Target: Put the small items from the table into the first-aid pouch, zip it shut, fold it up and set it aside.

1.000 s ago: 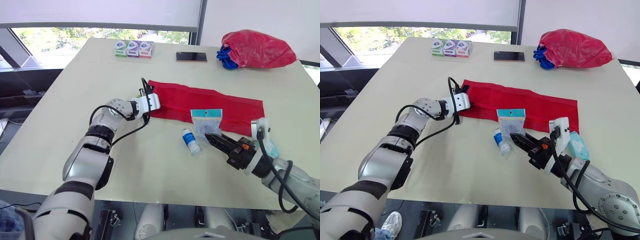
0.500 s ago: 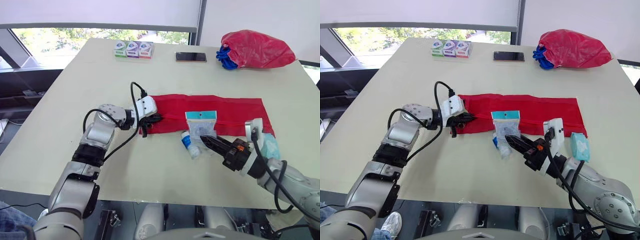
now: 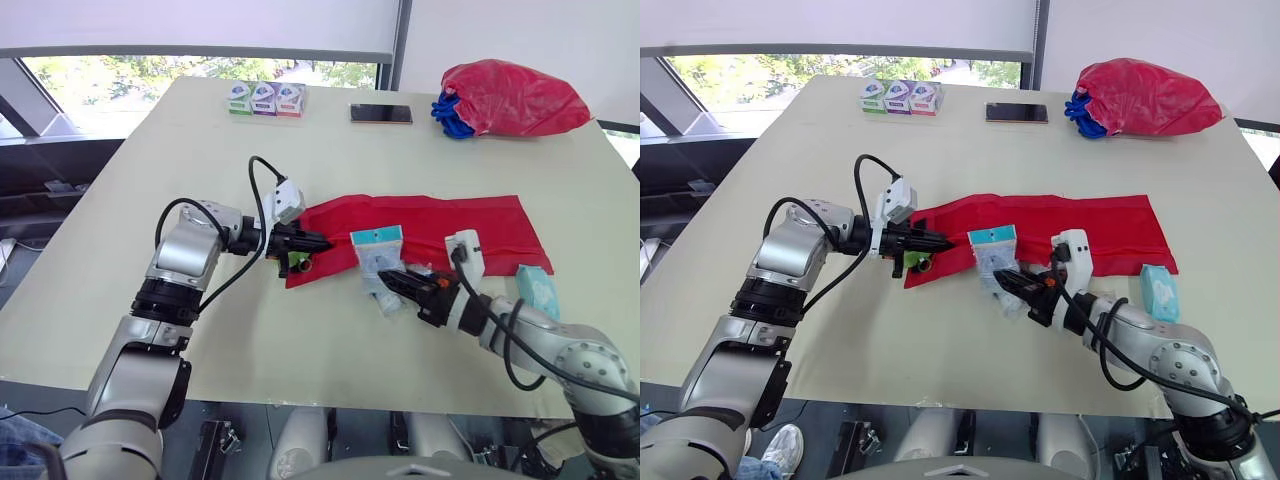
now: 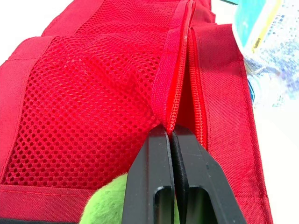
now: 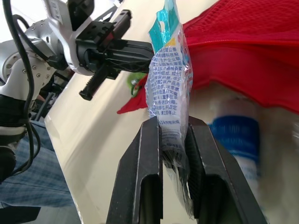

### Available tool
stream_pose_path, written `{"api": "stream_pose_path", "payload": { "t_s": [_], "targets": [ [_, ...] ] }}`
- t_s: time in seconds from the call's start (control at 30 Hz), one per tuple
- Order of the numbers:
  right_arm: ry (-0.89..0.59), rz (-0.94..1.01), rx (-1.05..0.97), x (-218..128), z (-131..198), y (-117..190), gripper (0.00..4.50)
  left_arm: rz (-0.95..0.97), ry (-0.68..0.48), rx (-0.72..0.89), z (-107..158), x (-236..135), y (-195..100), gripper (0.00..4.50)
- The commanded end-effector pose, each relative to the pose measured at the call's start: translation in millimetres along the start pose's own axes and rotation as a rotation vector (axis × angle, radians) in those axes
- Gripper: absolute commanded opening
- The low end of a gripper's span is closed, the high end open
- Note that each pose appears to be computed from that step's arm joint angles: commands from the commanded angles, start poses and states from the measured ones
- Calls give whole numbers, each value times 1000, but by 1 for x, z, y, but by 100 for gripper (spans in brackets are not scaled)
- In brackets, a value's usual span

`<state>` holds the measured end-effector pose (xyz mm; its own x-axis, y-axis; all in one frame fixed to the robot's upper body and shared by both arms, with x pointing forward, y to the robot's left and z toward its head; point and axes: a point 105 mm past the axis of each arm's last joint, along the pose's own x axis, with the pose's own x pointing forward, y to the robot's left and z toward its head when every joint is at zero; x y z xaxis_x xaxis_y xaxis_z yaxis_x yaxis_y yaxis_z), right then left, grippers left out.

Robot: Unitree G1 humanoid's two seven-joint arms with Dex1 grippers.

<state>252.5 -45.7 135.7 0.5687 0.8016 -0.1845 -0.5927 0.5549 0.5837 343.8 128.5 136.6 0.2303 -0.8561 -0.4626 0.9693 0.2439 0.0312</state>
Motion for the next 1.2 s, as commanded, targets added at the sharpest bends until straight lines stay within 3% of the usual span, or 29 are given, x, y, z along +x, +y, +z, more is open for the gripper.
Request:
{"api": "stream_pose_path", "payload": {
  "t_s": [0.03, 0.27, 0.53, 0.87, 1.2],
  "targets": [
    [27, 18, 28, 7, -3, 7, 14, -6, -28, 116, 18, 3, -1, 7],
    [108, -43, 139, 22, -16, -5, 14, -2, -98, 121, 27, 12, -5, 7],
    [70, -81, 327, 37, -5, -18, 14, 1, -93, 172, 25, 25, -10, 7],
    [-29, -98, 505, 45, 11, -26, 14, -28, -104, 175, 26, 34, -18, 7],
    [-198, 12, 529, 48, 41, -16, 14, -53, -60, 159, 12, 35, -22, 7]
  ]
}}
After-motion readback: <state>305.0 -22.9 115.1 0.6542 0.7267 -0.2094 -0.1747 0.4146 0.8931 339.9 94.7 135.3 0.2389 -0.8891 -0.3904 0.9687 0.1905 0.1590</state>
